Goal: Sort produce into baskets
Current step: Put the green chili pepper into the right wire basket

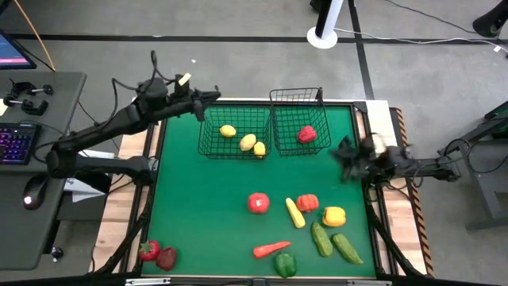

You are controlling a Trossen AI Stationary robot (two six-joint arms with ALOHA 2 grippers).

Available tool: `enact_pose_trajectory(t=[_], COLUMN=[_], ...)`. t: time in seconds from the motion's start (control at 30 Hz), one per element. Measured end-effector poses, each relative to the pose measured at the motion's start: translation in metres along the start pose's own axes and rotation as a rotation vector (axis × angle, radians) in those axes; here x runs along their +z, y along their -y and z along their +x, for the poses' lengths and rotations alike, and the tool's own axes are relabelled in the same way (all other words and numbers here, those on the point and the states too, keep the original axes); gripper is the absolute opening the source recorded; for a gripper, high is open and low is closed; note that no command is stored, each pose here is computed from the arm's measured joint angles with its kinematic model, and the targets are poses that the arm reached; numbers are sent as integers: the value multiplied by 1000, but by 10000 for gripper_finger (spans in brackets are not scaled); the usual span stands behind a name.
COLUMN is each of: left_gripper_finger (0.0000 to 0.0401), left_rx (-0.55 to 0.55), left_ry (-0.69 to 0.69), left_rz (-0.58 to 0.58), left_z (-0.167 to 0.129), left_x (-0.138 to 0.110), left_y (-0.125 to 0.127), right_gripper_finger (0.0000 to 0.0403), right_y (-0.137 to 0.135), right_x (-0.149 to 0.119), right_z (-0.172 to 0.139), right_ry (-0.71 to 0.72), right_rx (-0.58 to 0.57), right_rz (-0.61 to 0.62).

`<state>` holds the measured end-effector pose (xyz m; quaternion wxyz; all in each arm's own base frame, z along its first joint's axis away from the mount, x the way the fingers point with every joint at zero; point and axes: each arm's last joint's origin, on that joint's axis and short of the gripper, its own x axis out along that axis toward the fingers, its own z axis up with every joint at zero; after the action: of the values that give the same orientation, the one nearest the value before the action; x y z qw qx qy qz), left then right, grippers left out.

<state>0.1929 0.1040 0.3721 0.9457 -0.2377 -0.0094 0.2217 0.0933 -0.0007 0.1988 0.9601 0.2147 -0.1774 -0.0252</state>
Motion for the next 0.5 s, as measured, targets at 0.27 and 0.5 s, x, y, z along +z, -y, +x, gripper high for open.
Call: enact_pose_trajectory(t=[0.27,0.5], left_gripper_finger=[0,0], left_rx=[1,44], left_ry=[27,73], left_rz=[3,45], left_z=[-3,-4], left_x=[0,7], left_y=[0,-9], right_gripper_finger=[0,0], right_y=[0,-13], right_x=[42,45], right_z=[-9,26], right_ry=[602,86], right_rx=[-305,-382], right_rz=[431,450])
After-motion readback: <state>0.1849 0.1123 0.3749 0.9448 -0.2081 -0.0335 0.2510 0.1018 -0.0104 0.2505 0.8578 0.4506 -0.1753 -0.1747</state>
